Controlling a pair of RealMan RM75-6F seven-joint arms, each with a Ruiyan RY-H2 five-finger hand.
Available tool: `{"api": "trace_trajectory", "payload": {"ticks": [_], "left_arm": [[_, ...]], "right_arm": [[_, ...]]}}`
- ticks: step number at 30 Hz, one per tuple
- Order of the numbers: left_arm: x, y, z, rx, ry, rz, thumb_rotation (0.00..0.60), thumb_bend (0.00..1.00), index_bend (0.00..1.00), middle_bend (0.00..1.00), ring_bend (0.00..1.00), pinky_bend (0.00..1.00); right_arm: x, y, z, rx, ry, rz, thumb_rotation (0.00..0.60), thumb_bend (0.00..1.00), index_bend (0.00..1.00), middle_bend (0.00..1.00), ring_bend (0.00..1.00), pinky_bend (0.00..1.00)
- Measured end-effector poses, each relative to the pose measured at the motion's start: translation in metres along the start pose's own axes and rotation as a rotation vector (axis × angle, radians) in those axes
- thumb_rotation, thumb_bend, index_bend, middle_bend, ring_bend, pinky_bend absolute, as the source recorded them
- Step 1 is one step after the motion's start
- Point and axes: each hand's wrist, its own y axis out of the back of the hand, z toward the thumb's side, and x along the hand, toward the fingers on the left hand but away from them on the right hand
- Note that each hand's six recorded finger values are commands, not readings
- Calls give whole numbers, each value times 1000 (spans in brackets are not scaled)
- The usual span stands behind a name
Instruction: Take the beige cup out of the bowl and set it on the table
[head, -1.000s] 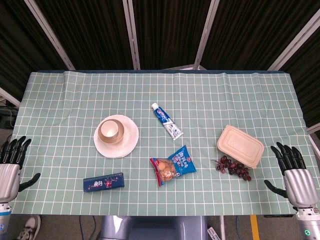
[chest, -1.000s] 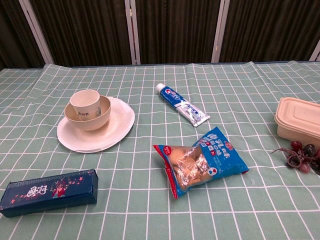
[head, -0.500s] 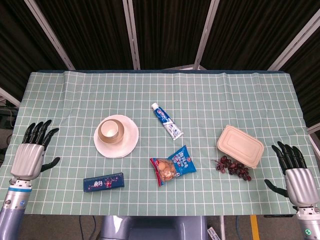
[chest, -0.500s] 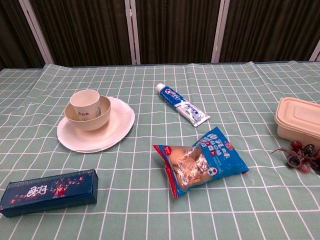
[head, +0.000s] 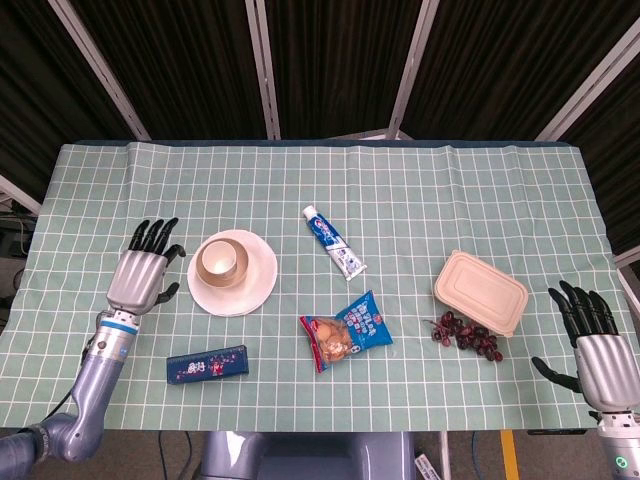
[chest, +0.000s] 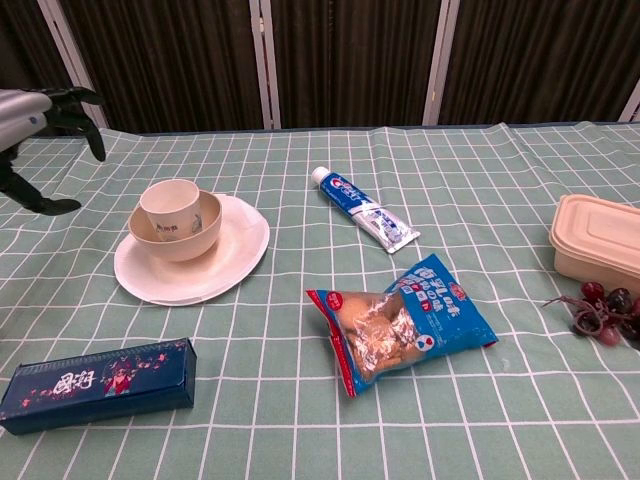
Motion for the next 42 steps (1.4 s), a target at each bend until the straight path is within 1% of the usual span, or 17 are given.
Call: {"api": "trace_trajectory", "payload": {"ticks": [5,14,25,27,30,31,33,37,42], "left_arm": [[19,-11,19,-8,-10,-30,600,329,422,0,0,0],[39,-29,36,14,-12,-66,600,329,443,0,0,0],[50,-42,49,12,-22,-81,600,334,569,0,0,0],[52,-45,50,13,-21,-87,600,357,594,0,0,0],[53,-49,51,20,-19,-94,600,447,624,0,0,0],[53,-49,51,22,-18,-96,600,463,628,0,0,0],[53,-50,50,22,-17,-97,600,499,632,0,0,0],[49,-46,47,19,-14,-88,600,518,634,0,0,0],[38,-28,39,-5,-22,-45,600,519,634,0,0,0]], "right_arm": [[-1,2,-3,-10,-8,0,600,70,16,0,0,0],[-2,4,-6,-23,-16,-2,600,71,15,0,0,0],[-3,6,-9,-32,-24,-4,600,71,16,0,0,0],[-3,6,-10,-34,-24,-4,600,71,16,0,0,0],[-3,7,-10,-37,-24,-6,600,70,16,0,0,0],[-3,7,-10,-39,-24,-7,600,71,16,0,0,0],[-3,7,-10,-39,-23,-7,600,71,16,0,0,0],[-2,7,-9,-37,-19,-7,600,71,15,0,0,0],[-2,6,-7,-31,-14,-5,600,71,16,0,0,0]]}}
